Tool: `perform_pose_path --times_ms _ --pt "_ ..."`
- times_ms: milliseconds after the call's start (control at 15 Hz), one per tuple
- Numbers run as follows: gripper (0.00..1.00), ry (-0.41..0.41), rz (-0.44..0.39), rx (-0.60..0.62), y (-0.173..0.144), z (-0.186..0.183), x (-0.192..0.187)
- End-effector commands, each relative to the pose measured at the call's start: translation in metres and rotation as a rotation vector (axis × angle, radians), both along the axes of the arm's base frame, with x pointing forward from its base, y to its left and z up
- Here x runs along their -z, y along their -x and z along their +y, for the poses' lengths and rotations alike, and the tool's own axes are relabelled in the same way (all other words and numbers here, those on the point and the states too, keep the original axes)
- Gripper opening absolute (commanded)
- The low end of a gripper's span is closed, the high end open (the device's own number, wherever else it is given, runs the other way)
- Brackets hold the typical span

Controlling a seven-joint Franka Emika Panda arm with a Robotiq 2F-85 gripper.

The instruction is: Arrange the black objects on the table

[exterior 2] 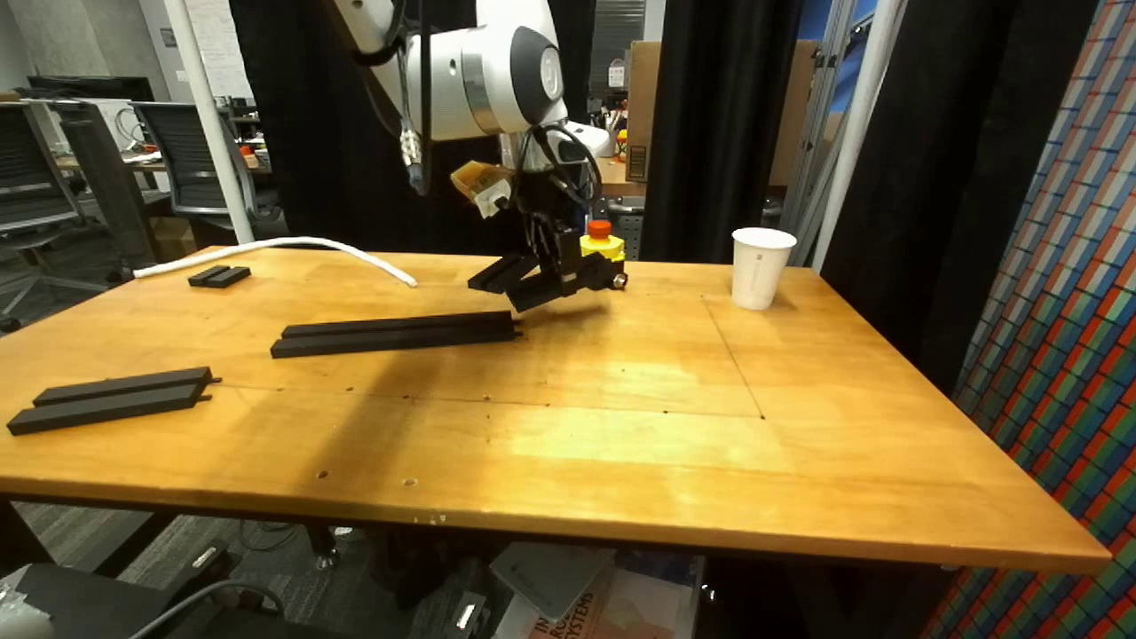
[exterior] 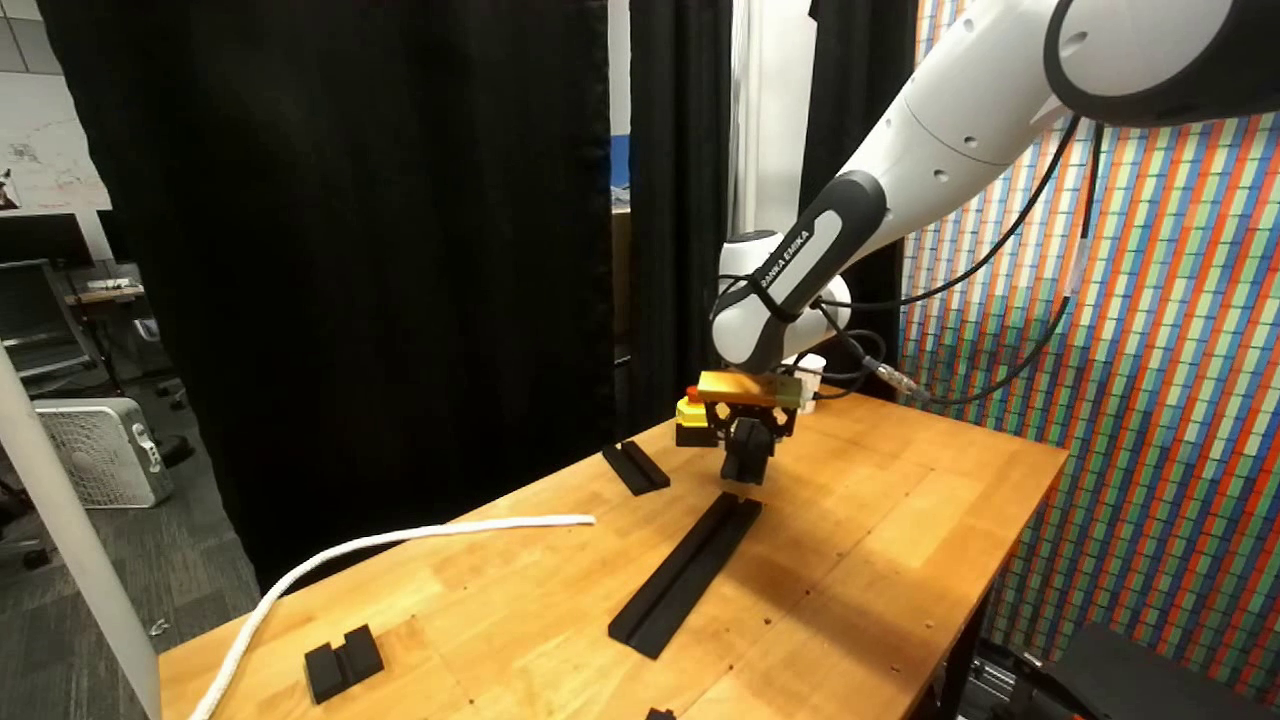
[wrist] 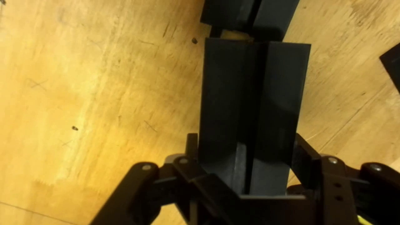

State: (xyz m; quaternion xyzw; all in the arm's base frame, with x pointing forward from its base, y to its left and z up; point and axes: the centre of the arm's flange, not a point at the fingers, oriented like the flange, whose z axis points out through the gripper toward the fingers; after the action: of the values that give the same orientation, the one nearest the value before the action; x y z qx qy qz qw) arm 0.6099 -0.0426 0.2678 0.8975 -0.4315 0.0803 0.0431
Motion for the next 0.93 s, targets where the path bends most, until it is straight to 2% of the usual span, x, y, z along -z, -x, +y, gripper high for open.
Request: perform_pose_path --times_ms 0,467,867 --pt "0.46 -0.003 -0.037 0.059 0.016 -0.002 0.002" --pt "0.46 -0.012 -0.036 0.131 0.03 -0.002 0.017" --pt "0.46 -0.01 -0.077 0.147 0.023 -0.003 0.008"
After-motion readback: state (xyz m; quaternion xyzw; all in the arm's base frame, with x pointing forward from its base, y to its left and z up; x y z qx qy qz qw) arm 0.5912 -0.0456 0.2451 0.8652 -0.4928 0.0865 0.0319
